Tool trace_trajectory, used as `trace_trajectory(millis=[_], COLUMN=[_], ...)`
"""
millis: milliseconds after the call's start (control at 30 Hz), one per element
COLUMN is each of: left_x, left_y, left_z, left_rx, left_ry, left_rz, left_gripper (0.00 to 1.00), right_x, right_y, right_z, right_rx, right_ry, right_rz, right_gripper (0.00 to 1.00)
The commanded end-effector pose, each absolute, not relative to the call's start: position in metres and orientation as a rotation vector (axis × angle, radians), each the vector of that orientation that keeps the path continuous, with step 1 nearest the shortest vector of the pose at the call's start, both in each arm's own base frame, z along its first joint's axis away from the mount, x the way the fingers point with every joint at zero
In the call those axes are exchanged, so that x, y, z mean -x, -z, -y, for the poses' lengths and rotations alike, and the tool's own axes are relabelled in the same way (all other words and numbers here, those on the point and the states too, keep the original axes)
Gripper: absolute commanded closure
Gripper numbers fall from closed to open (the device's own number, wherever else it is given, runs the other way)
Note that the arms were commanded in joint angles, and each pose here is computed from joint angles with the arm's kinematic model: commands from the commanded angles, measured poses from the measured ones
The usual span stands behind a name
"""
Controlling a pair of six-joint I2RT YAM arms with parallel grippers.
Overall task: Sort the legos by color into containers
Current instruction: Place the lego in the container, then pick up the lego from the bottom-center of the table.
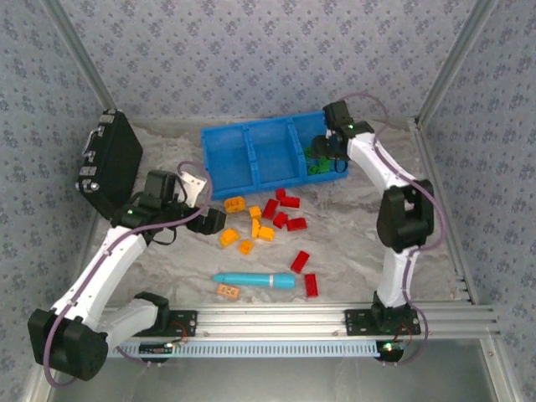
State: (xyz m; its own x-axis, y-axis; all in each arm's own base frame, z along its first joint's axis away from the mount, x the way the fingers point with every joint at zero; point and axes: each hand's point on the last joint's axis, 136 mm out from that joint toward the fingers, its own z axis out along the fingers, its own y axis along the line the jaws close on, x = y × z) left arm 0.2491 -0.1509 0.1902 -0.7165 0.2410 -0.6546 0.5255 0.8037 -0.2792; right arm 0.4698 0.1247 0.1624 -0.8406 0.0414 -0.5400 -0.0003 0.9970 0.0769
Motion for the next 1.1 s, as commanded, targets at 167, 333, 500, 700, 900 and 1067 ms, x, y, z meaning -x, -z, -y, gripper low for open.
trace_trajectory(millis=[167, 333, 500, 700, 900, 1067], left_x=[-0.247, -0.248, -0.248, -0.247, -0.247, -0.246], left_y=[-0.2, -0.2, -0.198, -0.197, -0.199, -0.204], left_z=[0.152, 0.149, 0.15, 0.151, 0.15, 0.144], left_rx=[-0.567, -0.558, -0.559, -0.559, -0.554, -0.543], left_ry=[0.626, 0.604, 0.615, 0.622, 0.62, 0.575], left_rz=[-2.319, -2.32, -2.321, -2.326, -2.321, -2.3], left_gripper=[0.0, 0.0, 0.0, 0.0, 0.0, 0.0], right_x=[-0.369, -0.307, -0.268, -0.242, -0.226, -0.212], right_y=[-0.154, -0.116, -0.087, -0.067, -0.052, -0.041], right_z=[-0.126, -0.149, -0.164, -0.184, -0.196, -0.202], right_rx=[-0.222, -0.348, -0.454, -0.467, -0.416, -0.378], right_ry=[-0.252, -0.481, -0.644, -0.694, -0.656, -0.607], right_rz=[-2.536, -2.572, -2.59, -2.658, -2.734, -2.8], right_gripper=[0.31, 0.29, 0.27, 0.25, 0.23, 0.23])
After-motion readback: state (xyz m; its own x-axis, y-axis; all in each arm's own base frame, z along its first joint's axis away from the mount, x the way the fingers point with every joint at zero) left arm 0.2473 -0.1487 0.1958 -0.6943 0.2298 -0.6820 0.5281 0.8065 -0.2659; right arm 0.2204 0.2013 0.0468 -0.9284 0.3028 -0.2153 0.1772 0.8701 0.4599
